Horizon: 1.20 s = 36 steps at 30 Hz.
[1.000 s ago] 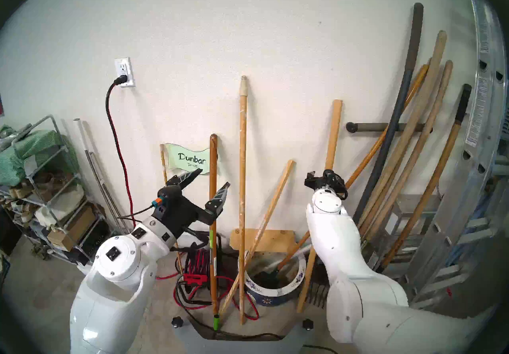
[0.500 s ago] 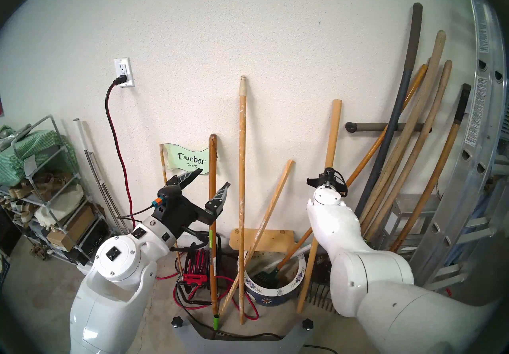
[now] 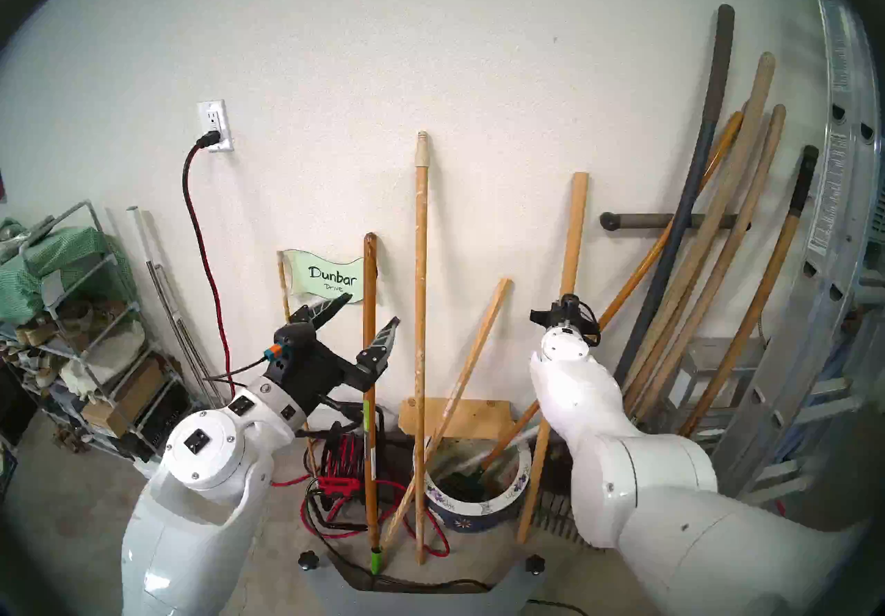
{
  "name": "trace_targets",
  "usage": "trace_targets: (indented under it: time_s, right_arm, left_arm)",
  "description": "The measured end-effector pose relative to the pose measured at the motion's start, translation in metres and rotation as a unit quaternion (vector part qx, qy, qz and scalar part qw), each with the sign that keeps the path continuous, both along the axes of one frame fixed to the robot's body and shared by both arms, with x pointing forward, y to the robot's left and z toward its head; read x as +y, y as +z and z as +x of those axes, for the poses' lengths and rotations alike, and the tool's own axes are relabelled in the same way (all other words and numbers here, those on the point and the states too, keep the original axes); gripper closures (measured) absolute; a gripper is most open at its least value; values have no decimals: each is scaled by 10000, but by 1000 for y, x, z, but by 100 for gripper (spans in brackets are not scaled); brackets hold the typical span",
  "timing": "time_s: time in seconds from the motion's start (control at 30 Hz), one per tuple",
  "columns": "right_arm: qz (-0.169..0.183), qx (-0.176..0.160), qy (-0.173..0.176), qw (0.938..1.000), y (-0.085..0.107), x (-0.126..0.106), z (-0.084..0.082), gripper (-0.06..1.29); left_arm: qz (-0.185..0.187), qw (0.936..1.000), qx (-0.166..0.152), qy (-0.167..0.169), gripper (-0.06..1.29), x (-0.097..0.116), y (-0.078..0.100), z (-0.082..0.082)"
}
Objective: Put wooden sticks into the pot
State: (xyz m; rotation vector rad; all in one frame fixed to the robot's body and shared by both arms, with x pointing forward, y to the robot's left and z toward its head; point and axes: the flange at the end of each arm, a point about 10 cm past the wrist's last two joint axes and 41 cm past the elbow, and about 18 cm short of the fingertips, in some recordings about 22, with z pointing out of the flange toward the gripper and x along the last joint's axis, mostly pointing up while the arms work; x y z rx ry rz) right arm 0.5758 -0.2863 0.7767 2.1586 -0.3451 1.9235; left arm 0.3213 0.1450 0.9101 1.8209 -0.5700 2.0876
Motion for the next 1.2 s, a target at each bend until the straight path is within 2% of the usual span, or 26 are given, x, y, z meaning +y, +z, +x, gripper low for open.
trace_targets:
  time_s: [0.2,0.47,0.77,1.2]
  right_arm:
    - [93,-289,121,9995,4,12,-3,99]
    - [173,-619,113,9979,15,13,-5,99]
    - [389,-1163,-30,9925,43,4,-2,99]
    - [542,-2042,-66,9774,99,-8,2,99]
  left_arm:
    - [0,10000,0,0,-4,0,0,0]
    - [0,10000,0,0,-4,0,0,0]
    - [0,10000,0,0,-4,0,0,0]
    - [0,10000,0,0,-4,0,0,0]
